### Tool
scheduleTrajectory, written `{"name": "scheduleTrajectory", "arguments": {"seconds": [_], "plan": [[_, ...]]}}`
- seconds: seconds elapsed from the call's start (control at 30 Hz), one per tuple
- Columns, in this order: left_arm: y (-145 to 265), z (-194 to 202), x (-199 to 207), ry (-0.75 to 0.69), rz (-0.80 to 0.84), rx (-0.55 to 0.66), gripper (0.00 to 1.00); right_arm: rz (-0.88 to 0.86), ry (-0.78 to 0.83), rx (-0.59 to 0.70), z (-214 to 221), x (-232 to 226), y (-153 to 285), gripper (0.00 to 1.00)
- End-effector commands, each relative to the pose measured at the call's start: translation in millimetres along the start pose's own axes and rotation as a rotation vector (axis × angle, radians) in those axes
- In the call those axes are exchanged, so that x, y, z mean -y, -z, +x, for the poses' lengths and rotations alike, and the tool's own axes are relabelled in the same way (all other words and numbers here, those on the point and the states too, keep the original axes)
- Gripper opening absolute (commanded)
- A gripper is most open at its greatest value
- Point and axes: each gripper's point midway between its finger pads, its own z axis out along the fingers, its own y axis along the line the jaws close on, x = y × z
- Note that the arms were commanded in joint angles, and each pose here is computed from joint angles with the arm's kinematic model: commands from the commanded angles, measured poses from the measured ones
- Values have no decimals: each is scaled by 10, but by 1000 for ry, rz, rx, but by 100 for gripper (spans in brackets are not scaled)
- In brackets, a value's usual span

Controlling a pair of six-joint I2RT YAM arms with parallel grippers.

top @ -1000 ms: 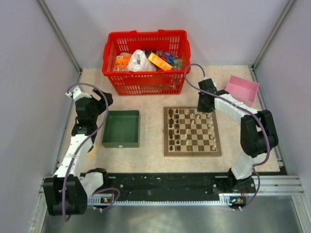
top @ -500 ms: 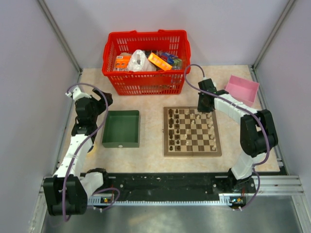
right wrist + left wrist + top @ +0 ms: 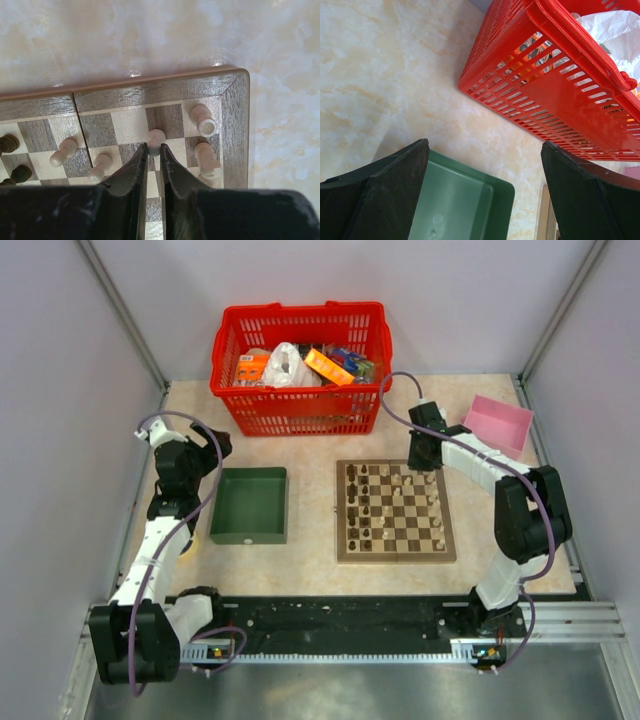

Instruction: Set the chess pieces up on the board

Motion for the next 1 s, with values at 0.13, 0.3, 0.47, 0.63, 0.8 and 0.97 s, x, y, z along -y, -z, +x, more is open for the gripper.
{"name": "scheduleTrajectory", "arguments": {"seconds": [0.13,0.3,0.47,0.63,0.8,0.97], "plan": [[12,-274,147,-5,33,73,99,1,-20,74,-316,20,-11,10],[5,-265,152,-2,36,70,99,-7,-20,69,-300,0,-52,11],[13,-278,162,-3,38,72,99,0,-18,70,-298,12,-60,11],[14,-284,166,-3,39,74,99,9,-17,69,-289,29,-63,12],[10,-283,162,-1,38,72,99,17,-14,64,-262,51,-75,12],[3,-275,156,-1,37,71,99,26,-13,68,-263,72,-60,12]]}}
